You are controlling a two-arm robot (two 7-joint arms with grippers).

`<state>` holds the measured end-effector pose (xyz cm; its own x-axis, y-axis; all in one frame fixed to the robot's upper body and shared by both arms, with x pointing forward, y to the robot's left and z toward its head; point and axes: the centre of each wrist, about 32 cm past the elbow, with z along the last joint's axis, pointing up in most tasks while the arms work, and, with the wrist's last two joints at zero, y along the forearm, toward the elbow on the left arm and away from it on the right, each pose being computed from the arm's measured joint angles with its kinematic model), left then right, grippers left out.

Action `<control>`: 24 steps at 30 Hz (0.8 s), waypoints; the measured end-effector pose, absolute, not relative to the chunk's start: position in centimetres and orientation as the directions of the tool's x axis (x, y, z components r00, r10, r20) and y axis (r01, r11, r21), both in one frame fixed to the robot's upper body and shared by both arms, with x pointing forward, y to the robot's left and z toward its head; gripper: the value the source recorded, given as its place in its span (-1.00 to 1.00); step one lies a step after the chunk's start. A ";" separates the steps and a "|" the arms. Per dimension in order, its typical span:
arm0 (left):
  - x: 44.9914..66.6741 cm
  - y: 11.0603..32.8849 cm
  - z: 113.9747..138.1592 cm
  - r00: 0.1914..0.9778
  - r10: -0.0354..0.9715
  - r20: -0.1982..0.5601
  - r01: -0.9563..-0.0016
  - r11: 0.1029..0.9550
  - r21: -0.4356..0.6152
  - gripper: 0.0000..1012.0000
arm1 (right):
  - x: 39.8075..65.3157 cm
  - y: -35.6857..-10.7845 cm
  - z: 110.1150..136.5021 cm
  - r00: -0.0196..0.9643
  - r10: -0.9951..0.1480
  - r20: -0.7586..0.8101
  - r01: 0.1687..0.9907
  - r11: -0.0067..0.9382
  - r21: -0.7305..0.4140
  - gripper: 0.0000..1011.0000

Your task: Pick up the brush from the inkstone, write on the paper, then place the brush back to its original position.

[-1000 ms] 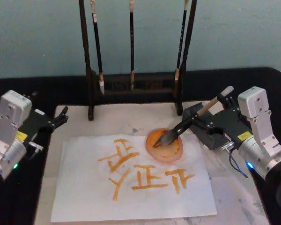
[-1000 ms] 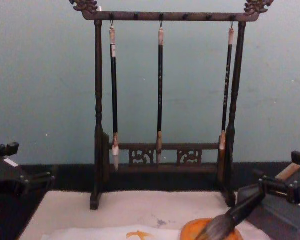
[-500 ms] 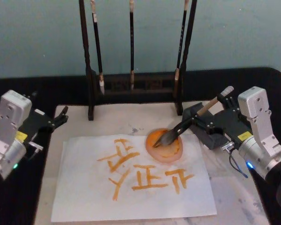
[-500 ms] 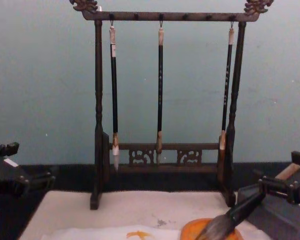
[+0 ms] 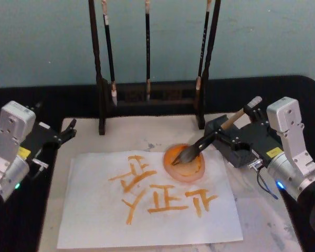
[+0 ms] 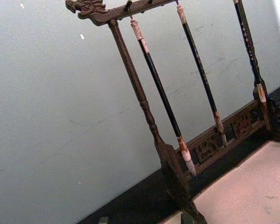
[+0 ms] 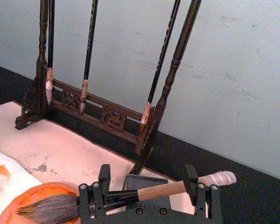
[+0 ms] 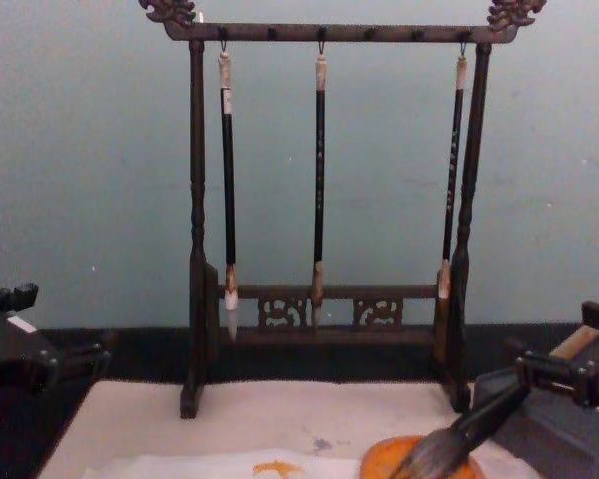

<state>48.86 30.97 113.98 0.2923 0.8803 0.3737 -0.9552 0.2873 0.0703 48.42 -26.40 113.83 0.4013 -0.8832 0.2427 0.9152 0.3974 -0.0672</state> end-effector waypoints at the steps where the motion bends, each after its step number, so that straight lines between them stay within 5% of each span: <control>1: 48.9 31.0 114.0 0.292 0.880 0.374 -0.955 0.287 0.070 1.00 | 48.4 -26.4 113.8 0.401 -0.883 0.243 0.915 0.397 -0.067 0.98; 24: 48.9 31.0 114.0 0.292 0.880 0.374 -0.955 0.287 0.070 1.00 | 48.4 -26.4 113.8 0.401 -0.883 0.243 0.915 0.397 -0.067 0.98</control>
